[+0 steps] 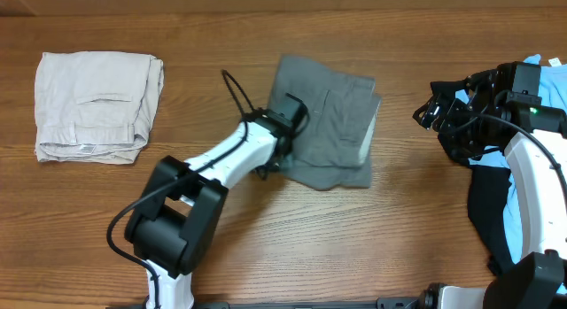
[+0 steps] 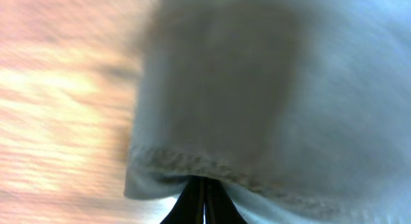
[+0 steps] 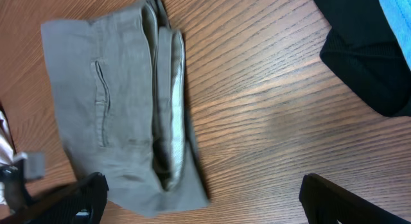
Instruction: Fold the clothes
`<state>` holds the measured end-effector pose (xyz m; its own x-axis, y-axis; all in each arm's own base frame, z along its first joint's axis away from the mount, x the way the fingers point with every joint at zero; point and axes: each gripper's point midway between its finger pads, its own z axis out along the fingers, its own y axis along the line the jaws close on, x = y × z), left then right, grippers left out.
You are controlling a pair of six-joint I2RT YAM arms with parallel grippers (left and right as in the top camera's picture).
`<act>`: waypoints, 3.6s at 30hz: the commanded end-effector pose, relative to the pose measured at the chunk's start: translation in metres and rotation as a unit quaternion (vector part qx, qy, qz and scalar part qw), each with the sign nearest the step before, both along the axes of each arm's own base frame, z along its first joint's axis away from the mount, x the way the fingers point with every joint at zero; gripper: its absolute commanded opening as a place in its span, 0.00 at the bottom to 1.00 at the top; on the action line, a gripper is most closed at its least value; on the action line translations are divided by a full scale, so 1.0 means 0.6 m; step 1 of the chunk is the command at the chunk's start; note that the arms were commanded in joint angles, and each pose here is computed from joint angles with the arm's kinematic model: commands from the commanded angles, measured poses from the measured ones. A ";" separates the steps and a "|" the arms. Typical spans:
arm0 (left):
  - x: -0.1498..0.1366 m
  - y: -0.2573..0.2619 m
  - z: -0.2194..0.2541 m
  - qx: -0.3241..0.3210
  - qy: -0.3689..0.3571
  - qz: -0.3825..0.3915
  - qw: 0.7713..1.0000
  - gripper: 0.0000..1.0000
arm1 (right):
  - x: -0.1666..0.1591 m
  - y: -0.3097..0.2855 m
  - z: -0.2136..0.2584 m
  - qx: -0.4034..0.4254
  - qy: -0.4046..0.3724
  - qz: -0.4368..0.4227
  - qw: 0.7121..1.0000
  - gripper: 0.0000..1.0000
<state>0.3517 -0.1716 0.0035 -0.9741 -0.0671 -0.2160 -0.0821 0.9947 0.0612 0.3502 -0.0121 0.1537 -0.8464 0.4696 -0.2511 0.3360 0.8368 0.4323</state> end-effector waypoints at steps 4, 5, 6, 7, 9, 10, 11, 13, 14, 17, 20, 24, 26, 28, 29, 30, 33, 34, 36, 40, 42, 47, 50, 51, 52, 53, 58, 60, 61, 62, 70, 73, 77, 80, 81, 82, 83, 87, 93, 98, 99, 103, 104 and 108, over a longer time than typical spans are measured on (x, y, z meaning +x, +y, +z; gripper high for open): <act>0.091 0.119 0.007 0.073 -0.079 0.035 0.994 0.11 | 0.004 -0.001 0.005 -0.003 -0.007 -0.001 1.000 1.00; 0.105 0.132 0.010 0.070 -0.090 0.040 0.993 0.13 | 0.004 -0.001 0.005 -0.003 -0.007 -0.001 1.000 1.00; 0.120 0.146 0.013 0.068 -0.102 0.046 0.991 0.15 | 0.004 -0.001 0.005 -0.003 -0.007 -0.001 1.000 1.00; 0.137 0.164 0.018 0.066 -0.116 0.054 0.990 0.20 | 0.004 -0.001 0.005 -0.003 -0.007 -0.001 1.000 1.00; 0.167 0.192 0.027 0.062 -0.142 0.058 0.986 0.33 | 0.004 -0.001 0.005 -0.003 -0.007 -0.001 1.000 1.00; 0.182 0.202 0.032 0.055 -0.155 0.054 0.985 0.35 | 0.004 -0.001 0.005 -0.003 -0.007 -0.001 1.000 1.00; 0.194 0.207 0.036 0.044 -0.163 0.044 0.985 0.37 | 0.004 -0.001 0.005 -0.003 -0.007 0.000 1.000 1.00; 0.214 0.201 0.053 0.008 -0.171 0.009 0.985 0.41 | 0.004 -0.001 0.005 -0.003 -0.007 -0.001 1.000 1.00; 0.218 0.197 0.067 -0.009 -0.170 0.001 0.985 0.41 | 0.004 -0.001 0.005 -0.003 -0.007 -0.001 1.000 1.00; 0.220 0.175 0.135 -0.052 -0.167 -0.008 0.985 0.21 | 0.004 -0.001 0.005 -0.003 -0.007 -0.001 1.000 1.00; 0.203 0.130 0.200 -0.112 -0.158 -0.015 0.981 0.04 | 0.004 -0.001 0.005 -0.003 -0.007 -0.001 1.000 1.00; 0.155 0.068 0.219 -0.166 -0.113 -0.031 0.979 0.04 | 0.004 -0.001 0.005 -0.003 -0.007 -0.001 1.000 1.00; 0.130 0.049 0.200 -0.164 -0.081 -0.033 0.982 0.04 | 0.004 -0.001 0.005 -0.003 -0.007 -0.001 1.000 1.00; 0.105 0.026 0.172 -0.161 -0.050 -0.044 0.985 0.04 | 0.004 -0.001 0.005 -0.003 -0.007 -0.001 1.000 1.00; 0.094 0.014 0.158 -0.159 -0.038 -0.051 0.985 0.04 | 0.004 -0.001 0.005 -0.003 -0.007 -0.001 1.000 1.00; 0.081 -0.002 0.137 -0.156 -0.024 -0.062 0.985 0.04 | 0.004 -0.001 0.005 -0.003 -0.007 -0.001 1.000 1.00; 0.056 -0.041 0.085 -0.155 0.006 -0.074 0.985 0.04 | 0.004 -0.001 0.005 -0.003 -0.007 -0.001 1.000 1.00; 0.049 -0.058 0.070 -0.160 0.013 -0.079 0.984 0.04 | 0.004 -0.001 0.005 -0.003 -0.007 0.000 1.000 1.00; 0.039 -0.098 0.046 -0.180 0.024 -0.101 0.978 0.04 | 0.004 -0.001 0.005 -0.003 -0.007 -0.001 1.000 1.00; 0.029 -0.156 0.035 -0.215 0.024 -0.124 0.968 0.04 | 0.004 -0.001 0.005 -0.003 -0.007 -0.001 1.000 1.00; 0.036 -0.150 0.031 -0.190 0.011 -0.094 0.977 0.04 | 0.004 -0.001 0.005 -0.003 -0.007 -0.001 1.000 1.00; 0.024 -0.111 0.017 -0.131 0.024 -0.054 0.990 0.04 | 0.004 -0.001 0.005 -0.003 -0.007 -0.001 1.000 1.00; 0.019 -0.065 0.010 -0.062 0.027 -0.050 0.996 0.04 | 0.004 -0.001 0.005 -0.003 -0.007 -0.001 1.000 1.00; 0.018 -0.051 0.009 -0.040 0.026 -0.054 0.997 0.04 | 0.004 -0.001 0.005 -0.003 -0.007 -0.001 1.000 1.00; 0.019 -0.040 0.009 -0.020 0.024 -0.064 0.997 0.04 | 0.004 -0.001 0.005 -0.003 -0.007 -0.001 1.000 1.00; 0.021 -0.029 0.007 0.001 0.021 -0.073 0.997 0.04 | 0.004 -0.001 0.005 -0.003 -0.007 -0.001 1.000 1.00; 0.050 0.040 -0.011 0.125 -0.016 -0.088 0.988 0.04 | 0.004 -0.001 0.005 -0.003 -0.007 -0.001 1.000 1.00; 0.062 0.074 -0.013 0.167 -0.023 -0.074 0.983 0.04 | 0.004 -0.001 0.005 -0.003 -0.007 -0.001 1.000 1.00; 0.067 0.088 -0.010 0.180 -0.027 -0.065 0.981 0.04 | 0.004 -0.001 0.005 -0.003 -0.007 -0.001 1.000 1.00; 0.072 0.104 -0.009 0.189 -0.028 -0.056 0.980 0.04 | 0.004 -0.001 0.005 -0.003 -0.007 -0.001 1.000 1.00; 0.124 0.148 0.086 0.158 -0.068 0.005 0.985 0.04 | 0.004 -0.001 0.005 -0.003 -0.007 -0.001 1.000 1.00; 0.139 0.115 0.158 0.092 -0.098 0.003 0.991 0.13 | 0.004 -0.001 0.005 -0.003 -0.007 -0.001 1.000 1.00; 0.123 0.049 0.240 -0.039 -0.103 -0.014 0.994 0.42 | 0.004 -0.001 0.005 -0.003 -0.007 -0.001 1.000 1.00; 0.087 0.039 0.237 -0.076 -0.060 0.018 0.995 0.68 | 0.004 -0.001 0.005 -0.003 -0.007 -0.001 1.000 1.00; 0.077 0.039 0.228 -0.077 -0.044 0.021 0.996 0.77 | 0.004 -0.001 0.005 -0.003 -0.007 -0.001 1.000 1.00; 0.065 0.041 0.218 -0.076 -0.027 0.029 0.996 0.84 | 0.004 -0.001 0.005 -0.003 -0.007 -0.001 1.000 1.00; 0.057 0.044 0.206 -0.073 -0.015 0.036 0.997 0.93 | 0.004 -0.001 0.005 -0.003 -0.007 -0.001 1.000 1.00; 0.028 0.052 0.149 -0.071 0.019 0.074 0.995 1.00 | 0.004 -0.001 0.005 -0.003 -0.007 0.000 1.000 1.00; 0.005 0.060 0.072 -0.091 0.032 0.142 0.985 1.00 | 0.004 -0.001 0.005 -0.003 -0.007 -0.001 1.000 1.00; 0.019 0.077 0.057 -0.116 0.023 0.196 0.973 1.00 | 0.004 -0.001 0.005 -0.003 -0.007 -0.001 1.000 1.00; 0.020 0.080 0.057 -0.120 0.024 0.199 0.972 1.00 | 0.004 -0.001 0.005 -0.003 -0.007 -0.001 1.000 1.00; 0.017 0.095 0.056 -0.116 0.031 0.207 0.971 1.00 | 0.004 -0.001 0.005 -0.003 -0.007 -0.001 1.000 1.00; 0.015 0.100 0.055 -0.111 0.033 0.210 0.971 1.00 | 0.004 -0.001 0.005 -0.003 -0.007 -0.001 1.000 1.00; 0.005 0.122 0.051 -0.076 0.033 0.217 0.973 1.00 | 0.004 -0.001 0.005 -0.003 -0.007 -0.001 1.000 1.00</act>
<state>0.3588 -0.1077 0.0382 -0.8713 -0.4813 -0.0955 -0.4714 0.8751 -0.1094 0.3503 -0.0121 0.1537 -0.8462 0.4699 -0.2512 0.3362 0.8366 0.4325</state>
